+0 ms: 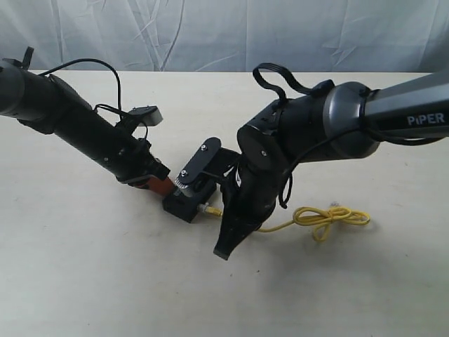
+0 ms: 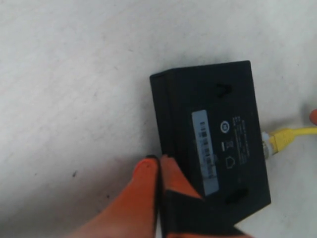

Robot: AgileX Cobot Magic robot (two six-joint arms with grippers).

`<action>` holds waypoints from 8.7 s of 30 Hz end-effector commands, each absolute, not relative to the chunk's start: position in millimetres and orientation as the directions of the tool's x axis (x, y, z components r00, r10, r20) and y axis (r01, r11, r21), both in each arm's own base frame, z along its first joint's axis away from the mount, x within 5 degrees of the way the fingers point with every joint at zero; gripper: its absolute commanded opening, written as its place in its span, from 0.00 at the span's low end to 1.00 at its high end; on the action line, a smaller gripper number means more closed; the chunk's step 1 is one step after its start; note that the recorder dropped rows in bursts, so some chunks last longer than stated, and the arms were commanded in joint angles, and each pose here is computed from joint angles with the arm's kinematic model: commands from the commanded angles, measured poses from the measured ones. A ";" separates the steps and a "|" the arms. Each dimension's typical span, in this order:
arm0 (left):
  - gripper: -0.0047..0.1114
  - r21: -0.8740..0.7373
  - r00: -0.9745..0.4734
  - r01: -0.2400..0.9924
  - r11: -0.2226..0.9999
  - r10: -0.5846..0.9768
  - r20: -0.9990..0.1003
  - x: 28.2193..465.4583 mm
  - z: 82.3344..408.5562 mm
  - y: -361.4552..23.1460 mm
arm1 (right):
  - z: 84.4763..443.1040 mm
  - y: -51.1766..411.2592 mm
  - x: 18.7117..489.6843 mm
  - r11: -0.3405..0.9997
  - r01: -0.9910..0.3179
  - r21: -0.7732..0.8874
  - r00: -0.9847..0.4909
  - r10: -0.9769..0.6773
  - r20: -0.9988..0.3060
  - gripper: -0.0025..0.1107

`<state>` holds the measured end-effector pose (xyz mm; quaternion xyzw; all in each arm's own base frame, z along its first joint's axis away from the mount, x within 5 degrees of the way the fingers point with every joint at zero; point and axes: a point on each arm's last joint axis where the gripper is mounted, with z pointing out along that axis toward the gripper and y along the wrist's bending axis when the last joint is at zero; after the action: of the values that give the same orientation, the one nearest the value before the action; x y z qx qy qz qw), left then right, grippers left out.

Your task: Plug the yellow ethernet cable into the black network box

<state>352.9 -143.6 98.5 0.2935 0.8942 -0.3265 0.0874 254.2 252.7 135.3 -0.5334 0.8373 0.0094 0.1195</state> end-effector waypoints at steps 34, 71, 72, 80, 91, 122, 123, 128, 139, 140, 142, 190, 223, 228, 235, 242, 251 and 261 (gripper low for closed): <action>0.04 -0.572 -0.799 0.591 0.569 0.511 -0.316 346.3 97.4 -146.5 | 138.9 262.0 257.2 0.494 -0.866 -0.078 -0.446 -0.833 -0.328 0.02; 0.04 -0.268 -0.806 0.498 0.825 0.326 -0.493 354.9 215.3 -90.1 | 229.9 216.2 269.3 0.698 -0.714 -0.053 -0.582 -0.634 -0.509 0.02; 0.04 -0.247 -0.791 0.500 0.830 0.322 -0.519 350.6 229.7 -88.4 | 237.5 206.4 271.9 0.729 -0.683 -0.044 -0.609 -0.602 -0.517 0.02; 0.04 -0.062 -0.602 0.472 0.879 0.270 -0.752 291.2 337.9 -60.4 | 303.4 113.8 265.1 0.933 -0.356 0.048 -0.778 -0.268 -0.568 0.02; 0.04 0.086 -0.229 0.215 0.973 0.136 -0.964 114.2 372.8 -14.9 | 352.1 43.6 139.1 0.960 -0.276 0.044 -0.530 -0.114 -0.841 0.02; 0.04 0.133 -0.136 0.213 0.968 0.164 -0.977 56.9 337.1 -19.8 | 295.4 8.4 49.2 0.986 -0.162 0.046 -0.084 0.033 -0.996 0.02; 0.04 0.133 -0.136 0.213 0.968 0.164 -0.977 56.9 337.1 -19.8 | 282.1 6.4 47.3 0.991 -0.128 0.046 -0.091 0.034 -0.995 0.02; 0.04 0.133 -0.136 0.213 0.968 0.164 -0.977 56.9 337.1 -19.8 | 207.4 4.6 51.4 0.996 -0.080 0.038 -0.232 0.018 -0.973 0.02; 0.04 0.133 -0.135 0.212 0.968 0.164 -0.977 56.9 337.3 -19.7 | 181.6 5.2 53.4 0.996 -0.080 0.049 -0.265 0.026 -0.964 0.02; 0.04 0.133 -0.135 0.212 0.968 0.164 -0.977 56.9 337.3 -19.7 | 181.6 5.2 53.4 0.996 -0.080 0.049 -0.265 0.026 -0.964 0.02; 0.04 0.133 -0.135 0.212 0.968 0.164 -0.977 56.9 337.3 -19.7 | 181.6 5.2 53.4 0.996 -0.080 0.049 -0.265 0.026 -0.964 0.02; 0.04 0.262 -0.118 0.102 0.960 0.273 -0.955 55.4 192.5 -6.5 | 181.6 5.1 53.4 0.996 -0.079 0.051 -0.265 0.028 -0.964 0.02; 0.04 -0.080 -0.146 0.005 0.997 -0.079 -0.986 55.5 192.1 -1.8 | 181.6 5.2 53.4 0.995 -0.079 0.054 -0.265 0.032 -0.964 0.02; 0.04 -0.070 -0.146 0.003 0.998 -0.069 -0.987 55.5 192.0 -1.5 | 181.6 5.2 53.4 0.995 -0.079 0.054 -0.265 0.032 -0.964 0.02; 0.04 -0.025 -0.144 -0.001 1.000 -0.025 -0.989 55.5 192.1 -0.6 | 181.6 5.2 53.4 0.995 -0.079 0.054 -0.265 0.032 -0.964 0.02; 0.04 0.000 -0.144 -0.002 1.000 -0.001 -0.990 55.5 192.1 -0.1 | 181.6 5.2 53.4 0.995 -0.079 0.054 -0.265 0.032 -0.964 0.02; 0.04 0.000 -0.144 -0.002 1.000 -0.001 -0.990 55.5 192.1 -0.1 | 181.6 5.2 53.4 0.995 -0.079 0.054 -0.265 0.032 -0.964 0.02; 0.04 0.000 -0.144 -0.002 1.000 -0.001 -0.990 55.5 192.1 -0.1 | 181.4 5.2 53.3 0.995 -0.078 0.056 -0.267 0.033 -0.963 0.02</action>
<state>55.6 -0.1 193.0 -0.0008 0.7581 0.0005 0.6521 53.4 5.4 181.2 -0.0166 0.7976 0.0469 0.6012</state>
